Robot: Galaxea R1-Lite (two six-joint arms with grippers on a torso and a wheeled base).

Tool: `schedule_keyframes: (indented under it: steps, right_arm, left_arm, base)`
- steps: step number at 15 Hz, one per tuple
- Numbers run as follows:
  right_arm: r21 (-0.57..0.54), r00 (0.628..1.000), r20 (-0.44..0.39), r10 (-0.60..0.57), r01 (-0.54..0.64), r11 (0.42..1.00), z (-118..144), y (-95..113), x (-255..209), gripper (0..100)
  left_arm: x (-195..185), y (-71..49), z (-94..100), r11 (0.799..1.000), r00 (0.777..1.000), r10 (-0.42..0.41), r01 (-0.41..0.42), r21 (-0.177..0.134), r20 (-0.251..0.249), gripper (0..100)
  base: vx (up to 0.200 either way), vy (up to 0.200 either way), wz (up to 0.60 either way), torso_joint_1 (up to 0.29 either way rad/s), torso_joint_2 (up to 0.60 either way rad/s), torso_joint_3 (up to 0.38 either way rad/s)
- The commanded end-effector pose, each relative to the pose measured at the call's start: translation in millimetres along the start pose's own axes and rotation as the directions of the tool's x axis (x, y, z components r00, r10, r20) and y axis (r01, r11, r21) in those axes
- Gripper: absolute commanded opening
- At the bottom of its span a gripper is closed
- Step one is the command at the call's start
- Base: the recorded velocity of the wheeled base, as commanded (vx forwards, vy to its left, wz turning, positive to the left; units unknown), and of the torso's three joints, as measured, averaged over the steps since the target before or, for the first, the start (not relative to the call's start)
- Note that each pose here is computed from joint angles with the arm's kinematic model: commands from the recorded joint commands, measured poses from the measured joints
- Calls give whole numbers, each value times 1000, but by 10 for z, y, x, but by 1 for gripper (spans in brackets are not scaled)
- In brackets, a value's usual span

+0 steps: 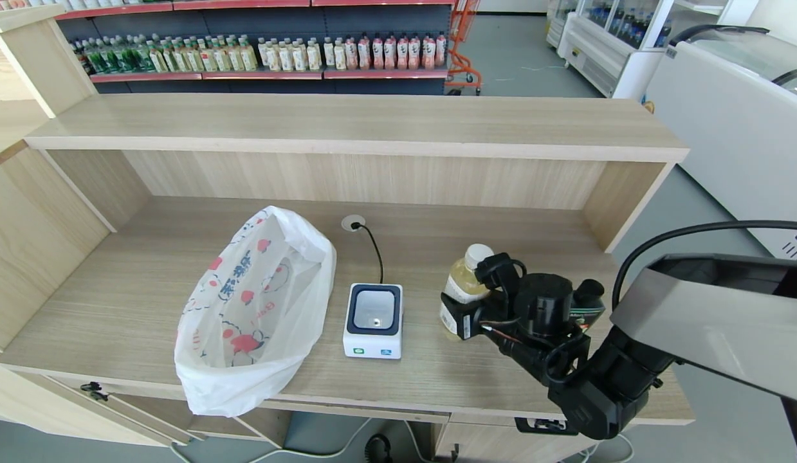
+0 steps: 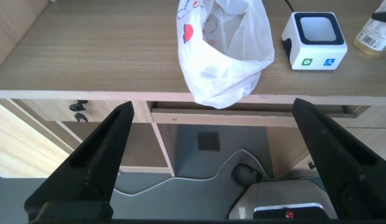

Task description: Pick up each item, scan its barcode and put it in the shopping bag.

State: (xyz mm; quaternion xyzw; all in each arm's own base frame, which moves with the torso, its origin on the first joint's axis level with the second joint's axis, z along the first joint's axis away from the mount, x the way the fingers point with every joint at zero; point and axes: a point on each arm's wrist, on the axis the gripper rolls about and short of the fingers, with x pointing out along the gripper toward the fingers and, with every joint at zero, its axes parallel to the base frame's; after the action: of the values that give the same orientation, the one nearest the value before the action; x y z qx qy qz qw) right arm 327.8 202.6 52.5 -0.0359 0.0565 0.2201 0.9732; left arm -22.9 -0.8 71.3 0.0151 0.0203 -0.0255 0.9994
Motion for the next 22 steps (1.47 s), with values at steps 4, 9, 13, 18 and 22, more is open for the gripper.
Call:
schedule_keyframes:
  steps: [4, 9, 13, 18, 22]
  right_arm:
    - [160, 992, 118, 37, -56, 986, 1002, -358, -797, 0]
    - [400, 849, 219, 481, -528, 750, 1807, -530, -2029, 0]
    - [389, 702, 238, 672, -702, 596, 1918, -410, -2342, 0]
    - [351, 534, 249, 808, -827, 438, 2048, -219, -2485, 0]
    - [367, 482, 256, 838, -850, 377, 2180, -155, -2552, 0]
  left_arm:
    - [0, 0, 0, 1000, 1000, 0, 0, 0, 0, 100]
    - [0, 0, 0, 1000, 1000, 0, 0, 0, 0, 100]
    - [0, 0, 0, 1000, 1000, 0, 0, 0, 0, 100]
    - [0, 0, 0, 1000, 1000, 0, 0, 0, 0, 100]
    - [0, 0, 0, 1000, 1000, 0, 0, 0, 0, 100]
  base:
    - [0, 0, 0, 0, 0, 0]
    - [0, 0, 0, 0, 0, 0]
    - [0, 0, 0, 0, 0, 0]
    - [0, 0, 0, 0, 0, 0]
    - [0, 0, 0, 0, 0, 0]
